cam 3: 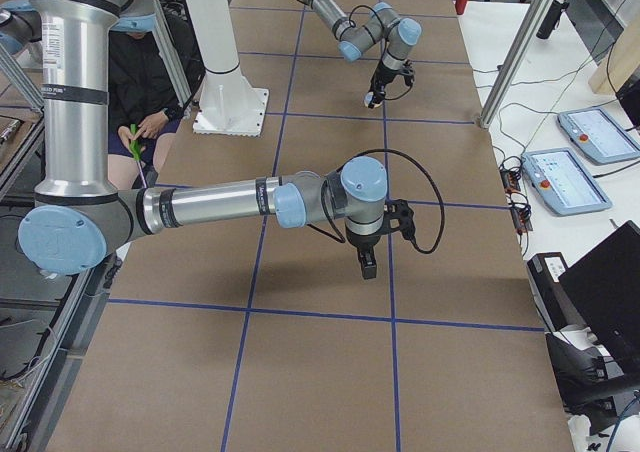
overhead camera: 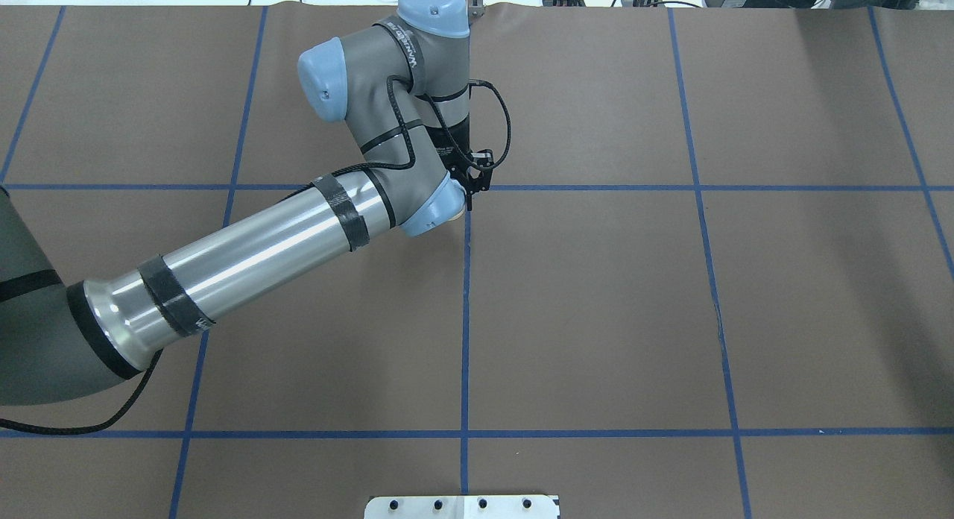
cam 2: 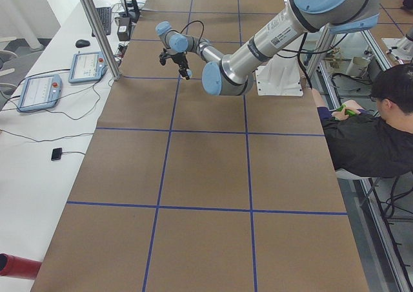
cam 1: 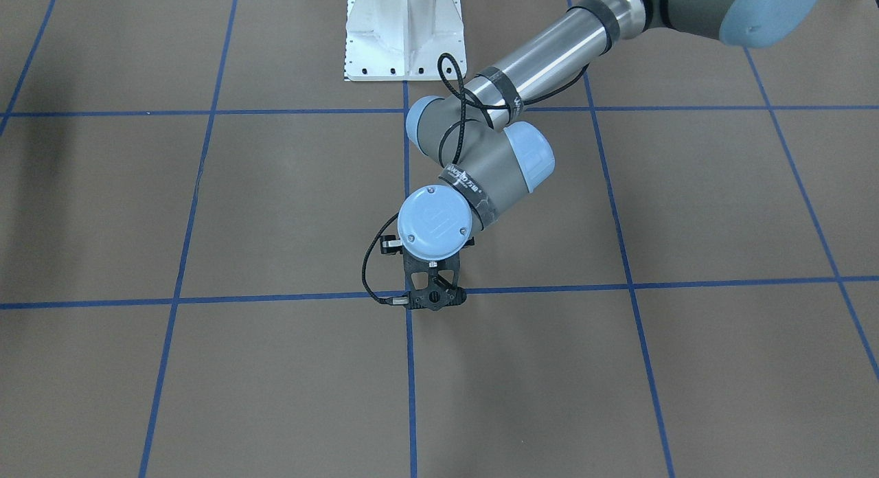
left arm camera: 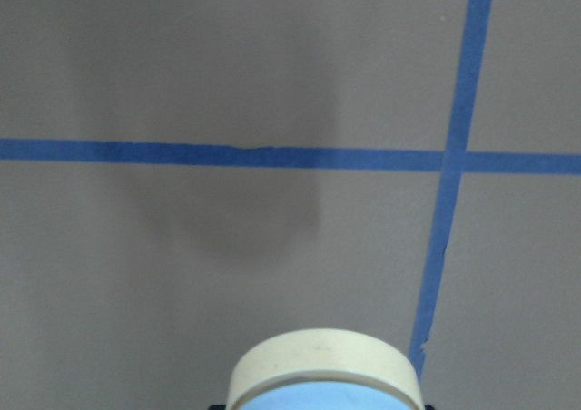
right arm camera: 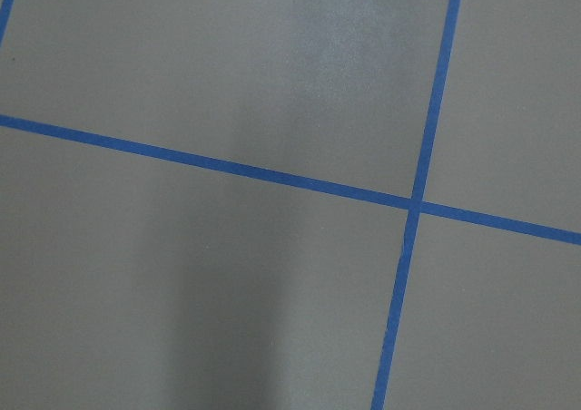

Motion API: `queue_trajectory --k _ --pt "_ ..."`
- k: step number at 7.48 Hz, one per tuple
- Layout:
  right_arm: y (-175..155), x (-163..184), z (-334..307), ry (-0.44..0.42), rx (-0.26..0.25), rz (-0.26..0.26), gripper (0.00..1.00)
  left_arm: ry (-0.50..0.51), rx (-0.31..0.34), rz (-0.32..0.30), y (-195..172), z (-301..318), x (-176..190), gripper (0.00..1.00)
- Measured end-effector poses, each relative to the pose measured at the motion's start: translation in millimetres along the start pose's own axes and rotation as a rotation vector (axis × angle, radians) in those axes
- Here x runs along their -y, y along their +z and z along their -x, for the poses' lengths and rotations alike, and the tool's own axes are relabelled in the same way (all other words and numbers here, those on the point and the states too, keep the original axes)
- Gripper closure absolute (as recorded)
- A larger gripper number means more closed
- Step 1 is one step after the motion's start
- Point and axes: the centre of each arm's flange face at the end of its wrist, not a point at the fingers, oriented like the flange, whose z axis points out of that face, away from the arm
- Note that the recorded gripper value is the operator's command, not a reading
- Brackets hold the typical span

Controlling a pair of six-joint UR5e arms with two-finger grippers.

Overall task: Place and press bell with both arms
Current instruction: 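Lower the bell onto the grid centre and open the left gripper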

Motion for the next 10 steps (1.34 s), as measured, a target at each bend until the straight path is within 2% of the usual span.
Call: queue_trajectory --k 2,3,4,8,10 --pt "0 0 0 0.000 0.003 0.000 0.00 0.008 -0.009 -0.010 15 -9 -1 0.67" --pt "0 0 0 0.000 0.004 0.000 0.00 0.016 -0.015 -0.013 22 -10 0 0.49" --pt "0 0 0 0.001 0.004 0.000 0.00 0.024 -0.019 -0.017 27 -11 -1 0.00" --pt "-1 1 1 -0.001 0.007 -0.001 0.00 0.040 -0.044 -0.075 23 -17 -1 0.00" --pt "-5 6 6 -0.013 0.011 -0.013 0.00 0.031 -0.043 -0.094 1 -11 5 0.00"
